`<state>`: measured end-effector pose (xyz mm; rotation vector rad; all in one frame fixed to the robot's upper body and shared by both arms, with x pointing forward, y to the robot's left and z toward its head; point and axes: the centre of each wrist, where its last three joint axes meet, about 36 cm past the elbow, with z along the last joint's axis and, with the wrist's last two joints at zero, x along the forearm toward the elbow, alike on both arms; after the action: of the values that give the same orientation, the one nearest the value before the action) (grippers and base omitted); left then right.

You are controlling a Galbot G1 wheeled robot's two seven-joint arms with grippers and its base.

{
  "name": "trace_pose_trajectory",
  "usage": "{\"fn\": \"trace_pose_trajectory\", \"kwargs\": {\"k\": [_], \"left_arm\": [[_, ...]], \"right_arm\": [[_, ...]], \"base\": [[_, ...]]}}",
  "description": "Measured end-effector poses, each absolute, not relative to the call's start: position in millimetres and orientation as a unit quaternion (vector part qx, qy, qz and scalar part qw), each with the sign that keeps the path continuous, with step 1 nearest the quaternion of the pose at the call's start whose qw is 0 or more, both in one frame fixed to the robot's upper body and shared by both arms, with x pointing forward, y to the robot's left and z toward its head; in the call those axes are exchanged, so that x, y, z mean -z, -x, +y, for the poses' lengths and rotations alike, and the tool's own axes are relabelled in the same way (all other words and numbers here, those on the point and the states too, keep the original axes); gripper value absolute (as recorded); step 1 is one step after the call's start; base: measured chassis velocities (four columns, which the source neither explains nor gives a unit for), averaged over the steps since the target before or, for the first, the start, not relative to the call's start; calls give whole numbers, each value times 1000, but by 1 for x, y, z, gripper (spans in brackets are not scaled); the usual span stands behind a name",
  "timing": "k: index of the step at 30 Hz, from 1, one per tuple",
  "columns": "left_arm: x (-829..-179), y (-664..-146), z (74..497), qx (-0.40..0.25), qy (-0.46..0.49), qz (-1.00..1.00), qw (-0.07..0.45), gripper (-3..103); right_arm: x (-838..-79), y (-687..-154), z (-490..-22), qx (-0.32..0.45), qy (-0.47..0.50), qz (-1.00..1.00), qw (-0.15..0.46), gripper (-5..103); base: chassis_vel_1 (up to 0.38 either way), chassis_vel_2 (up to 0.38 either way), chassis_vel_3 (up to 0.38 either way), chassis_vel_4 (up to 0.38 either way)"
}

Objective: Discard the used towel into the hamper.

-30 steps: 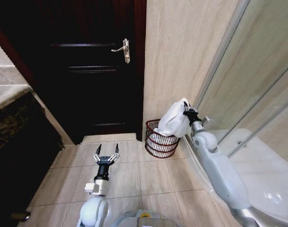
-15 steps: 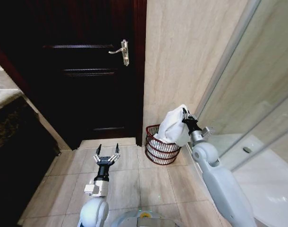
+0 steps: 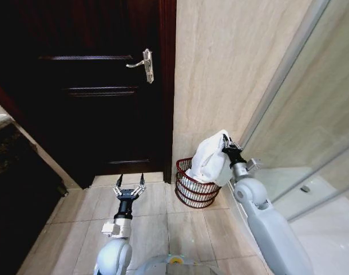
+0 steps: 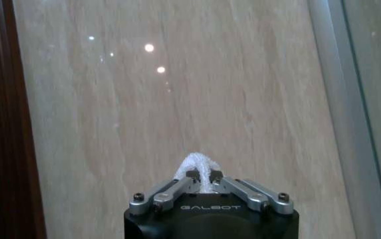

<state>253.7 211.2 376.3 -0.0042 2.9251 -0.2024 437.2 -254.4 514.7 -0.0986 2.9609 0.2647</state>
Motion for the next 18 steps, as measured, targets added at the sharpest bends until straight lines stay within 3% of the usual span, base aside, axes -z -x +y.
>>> {"fn": "trace_pose_trajectory", "kwargs": {"k": [11, 18], "left_arm": [[-377, -257, 209, 71, 1, 992, 108, 100], [-374, -259, 205, 74, 2, 992, 106, 100]], "right_arm": [[-657, -473, -279, -94, 46, 978, 183, 4], [-647, -486, -275, -102, 59, 982, 151, 4]], "base": [[0, 0, 0, 0], [0, 0, 0, 0]]}}
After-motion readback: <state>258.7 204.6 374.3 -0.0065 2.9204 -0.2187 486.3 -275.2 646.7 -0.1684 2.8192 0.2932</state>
